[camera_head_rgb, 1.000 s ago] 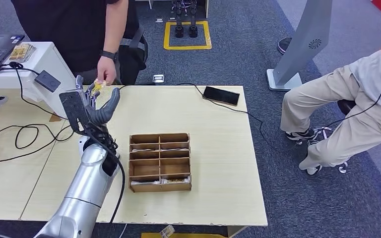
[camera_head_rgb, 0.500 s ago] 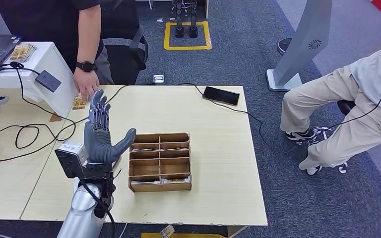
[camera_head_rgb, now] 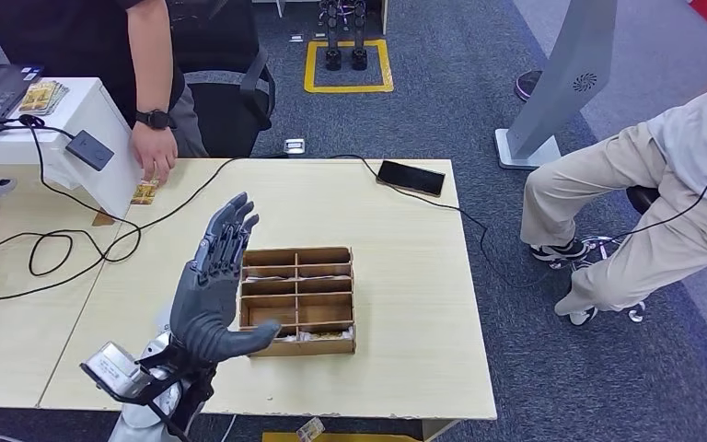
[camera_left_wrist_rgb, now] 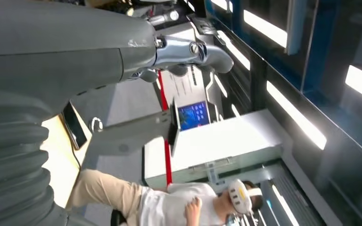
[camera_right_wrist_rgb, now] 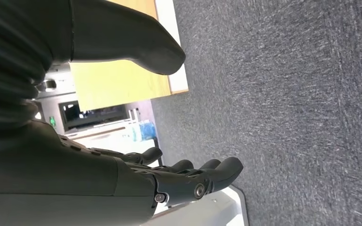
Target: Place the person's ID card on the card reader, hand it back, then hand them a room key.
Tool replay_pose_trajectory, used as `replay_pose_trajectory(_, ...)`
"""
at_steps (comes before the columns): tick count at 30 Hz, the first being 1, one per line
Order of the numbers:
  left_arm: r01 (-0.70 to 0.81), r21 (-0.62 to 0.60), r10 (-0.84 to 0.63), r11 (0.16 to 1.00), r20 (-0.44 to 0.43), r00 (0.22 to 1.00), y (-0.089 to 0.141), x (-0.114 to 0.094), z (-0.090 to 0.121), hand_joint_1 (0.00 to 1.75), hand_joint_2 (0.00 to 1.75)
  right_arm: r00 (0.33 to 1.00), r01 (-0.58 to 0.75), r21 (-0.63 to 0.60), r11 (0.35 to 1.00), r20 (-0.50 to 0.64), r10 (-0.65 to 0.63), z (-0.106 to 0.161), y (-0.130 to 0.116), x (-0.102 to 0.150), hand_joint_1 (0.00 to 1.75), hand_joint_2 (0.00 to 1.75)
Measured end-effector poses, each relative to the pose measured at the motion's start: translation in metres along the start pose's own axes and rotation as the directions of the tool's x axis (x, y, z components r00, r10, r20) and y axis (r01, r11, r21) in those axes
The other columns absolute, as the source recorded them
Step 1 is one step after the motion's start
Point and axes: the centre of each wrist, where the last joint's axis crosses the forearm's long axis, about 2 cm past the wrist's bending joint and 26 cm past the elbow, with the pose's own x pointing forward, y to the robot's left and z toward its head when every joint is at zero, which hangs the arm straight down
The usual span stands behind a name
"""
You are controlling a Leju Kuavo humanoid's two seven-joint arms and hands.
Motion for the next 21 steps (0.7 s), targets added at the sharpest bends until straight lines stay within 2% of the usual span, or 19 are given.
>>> replay_pose_trajectory(5,0.005,-0.04,-0.005,0.999,0.003,1.0,-0.004,0.002,0.003,0.0,1.75,1.0,-0.003,-0.004,1.0,0.004,0.003,-0.001,-0.002,0.0,0.0,1.75)
replay_pose_trajectory(8,0.167,-0.117,-0.175,0.979,-0.057,0.983,-0.003,0.002,0.008,0.0,1.75,1.0,-0.007,-0.01,1.0,0.004,0.007,-0.001,-0.003,0.0,0.0,1.75)
replay_pose_trajectory(12,0.404,-0.251,-0.438,0.88,-0.093,0.894,-0.001,-0.001,0.02,0.0,1.75,1.0,-0.019,-0.019,1.0,0.003,0.019,-0.002,-0.006,-0.001,0.0,1.75)
replay_pose_trajectory(21,0.526,-0.463,-0.631,0.714,-0.1,0.769,0.005,-0.011,0.045,0.0,1.75,0.999,-0.034,-0.039,0.999,0.017,0.035,-0.006,-0.015,0.0,0.0,1.75)
